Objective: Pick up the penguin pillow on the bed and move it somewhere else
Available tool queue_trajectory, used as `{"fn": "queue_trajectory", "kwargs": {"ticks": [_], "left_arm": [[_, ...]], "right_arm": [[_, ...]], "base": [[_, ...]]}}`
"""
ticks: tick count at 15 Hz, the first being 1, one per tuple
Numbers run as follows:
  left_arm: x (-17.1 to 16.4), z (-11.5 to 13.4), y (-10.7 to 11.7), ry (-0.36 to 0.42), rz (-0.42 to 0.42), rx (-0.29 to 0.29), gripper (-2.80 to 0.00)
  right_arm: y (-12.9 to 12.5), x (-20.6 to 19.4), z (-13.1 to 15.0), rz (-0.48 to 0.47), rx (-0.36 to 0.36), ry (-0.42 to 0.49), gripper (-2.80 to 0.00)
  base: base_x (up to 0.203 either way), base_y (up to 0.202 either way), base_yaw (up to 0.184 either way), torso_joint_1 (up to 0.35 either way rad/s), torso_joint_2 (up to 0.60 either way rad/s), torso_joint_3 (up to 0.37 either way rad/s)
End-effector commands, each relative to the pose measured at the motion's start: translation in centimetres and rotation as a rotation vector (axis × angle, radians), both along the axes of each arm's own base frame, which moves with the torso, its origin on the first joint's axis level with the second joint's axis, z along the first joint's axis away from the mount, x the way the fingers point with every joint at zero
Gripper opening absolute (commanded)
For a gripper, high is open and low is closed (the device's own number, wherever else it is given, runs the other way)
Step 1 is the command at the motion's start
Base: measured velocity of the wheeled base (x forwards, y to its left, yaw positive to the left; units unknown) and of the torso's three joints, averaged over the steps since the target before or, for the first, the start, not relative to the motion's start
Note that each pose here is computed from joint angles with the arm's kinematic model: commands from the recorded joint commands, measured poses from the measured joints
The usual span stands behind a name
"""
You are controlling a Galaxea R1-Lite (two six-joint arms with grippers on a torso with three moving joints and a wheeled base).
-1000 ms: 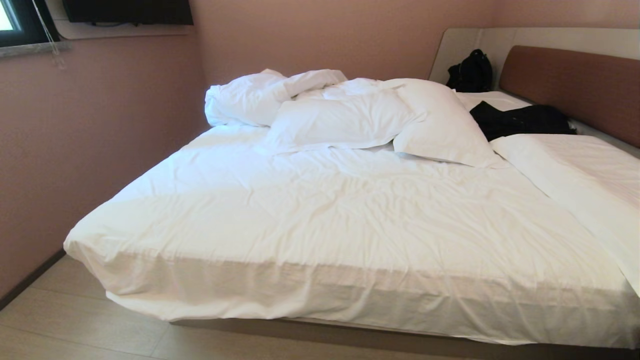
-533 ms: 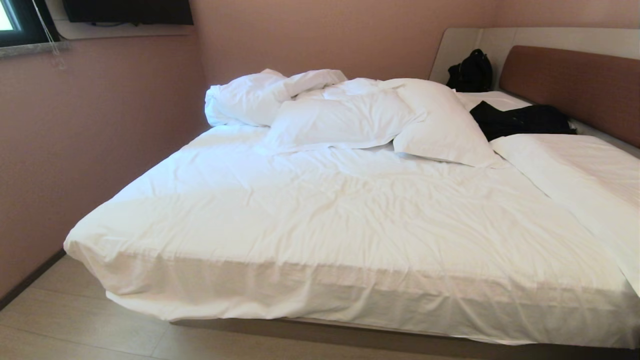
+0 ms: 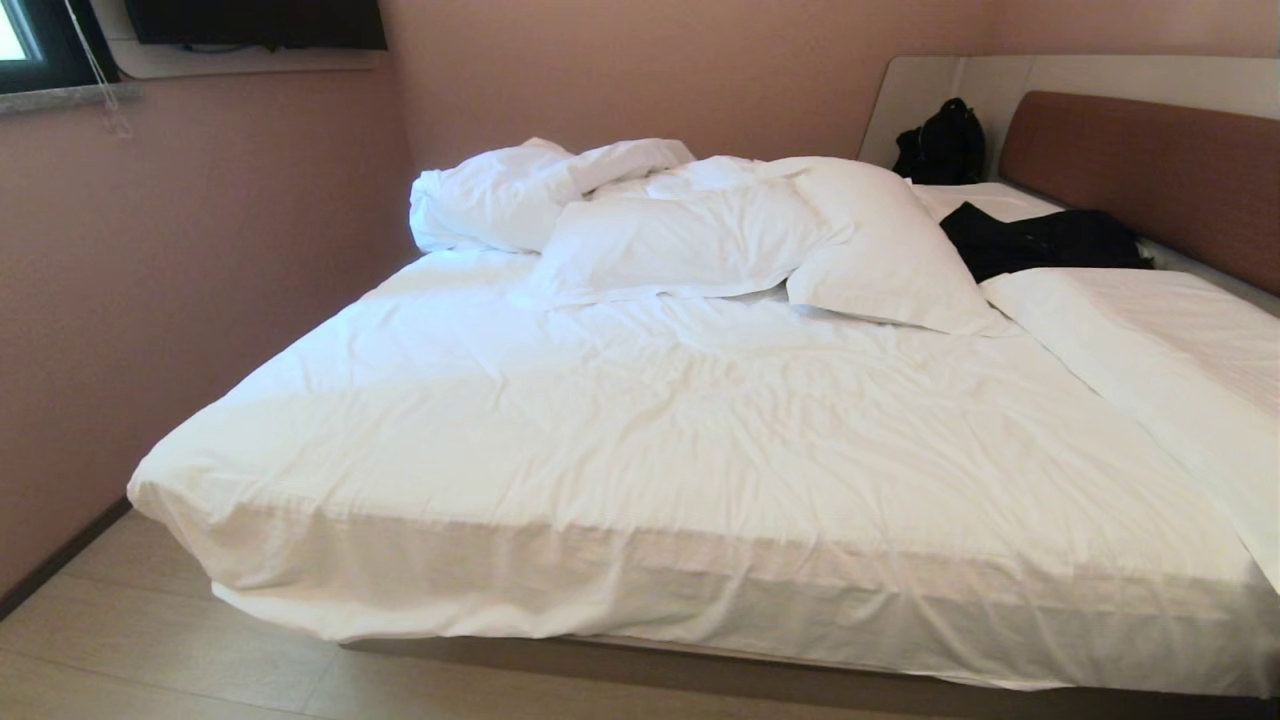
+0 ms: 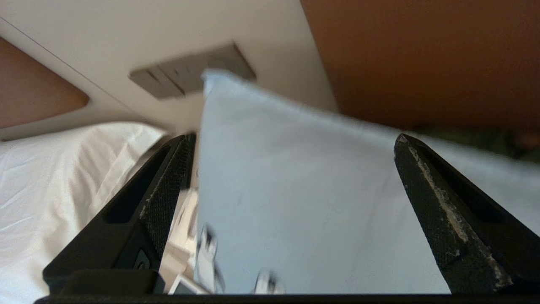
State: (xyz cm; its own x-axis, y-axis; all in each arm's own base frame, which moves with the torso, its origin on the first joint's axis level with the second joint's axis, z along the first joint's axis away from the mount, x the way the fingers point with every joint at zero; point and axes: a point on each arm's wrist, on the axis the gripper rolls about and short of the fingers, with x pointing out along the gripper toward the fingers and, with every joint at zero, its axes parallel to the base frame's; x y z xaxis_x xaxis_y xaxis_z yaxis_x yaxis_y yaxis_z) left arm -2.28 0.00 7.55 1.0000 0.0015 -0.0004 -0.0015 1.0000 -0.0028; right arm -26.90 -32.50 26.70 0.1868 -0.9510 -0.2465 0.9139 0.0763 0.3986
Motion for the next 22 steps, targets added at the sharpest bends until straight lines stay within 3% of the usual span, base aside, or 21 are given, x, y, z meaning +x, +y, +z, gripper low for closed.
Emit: {"fn": "queue_trajectory", "kwargs": {"ticks": [1, 2, 3, 5, 8, 14, 18, 22], "left_arm": [[0.0, 0.0, 0.0, 0.001, 0.0, 0.0, -2.8], [0.0, 0.0, 0.0, 0.001, 0.0, 0.0, -2.8], [0.0, 0.0, 0.0, 0.001, 0.0, 0.0, -2.8], [0.0, 0.0, 0.0, 0.001, 0.0, 0.0, -2.8], [0.0, 0.0, 0.0, 0.001, 0.0, 0.0, -2.8], [0.0, 0.0, 0.0, 0.001, 0.0, 0.0, -2.8], [0.0, 0.0, 0.0, 0.001, 0.0, 0.0, -2.8], [0.0, 0.0, 0.0, 0.001, 0.0, 0.0, -2.8]], "right_arm": [[-0.6, -0.5, -2.8, 0.029, 0.061, 0.011, 0.0], [-1.0, -0.9, -4.8, 0.049, 0.102, 0.026, 0.0], [-1.5, -1.3, -6.8, 0.067, 0.143, 0.046, -2.8], [-2.8, -1.2, -10.5, 0.1, 0.242, 0.058, -2.8], [-3.4, 0.6, -11.3, 0.128, 0.319, 0.04, -2.8], [-2.0, 2.3, -9.3, 0.169, 0.358, 0.027, -2.8], [0.0, 7.0, -7.4, 0.325, 0.435, 0.058, -2.8], [1.7, 15.3, -4.8, 0.503, 0.481, 0.054, -2.8]], "base": [[0.0, 0.0, 0.0, 0.0, 0.0, 0.0], [0.0, 0.0, 0.0, 0.0, 0.0, 0.0], [0.0, 0.0, 0.0, 0.0, 0.0, 0.0], [0.0, 0.0, 0.0, 0.0, 0.0, 0.0], [0.0, 0.0, 0.0, 0.0, 0.0, 0.0], [0.0, 0.0, 0.0, 0.0, 0.0, 0.0], [0.0, 0.0, 0.0, 0.0, 0.0, 0.0], [0.0, 0.0, 0.0, 0.0, 0.0, 0.0]]}}
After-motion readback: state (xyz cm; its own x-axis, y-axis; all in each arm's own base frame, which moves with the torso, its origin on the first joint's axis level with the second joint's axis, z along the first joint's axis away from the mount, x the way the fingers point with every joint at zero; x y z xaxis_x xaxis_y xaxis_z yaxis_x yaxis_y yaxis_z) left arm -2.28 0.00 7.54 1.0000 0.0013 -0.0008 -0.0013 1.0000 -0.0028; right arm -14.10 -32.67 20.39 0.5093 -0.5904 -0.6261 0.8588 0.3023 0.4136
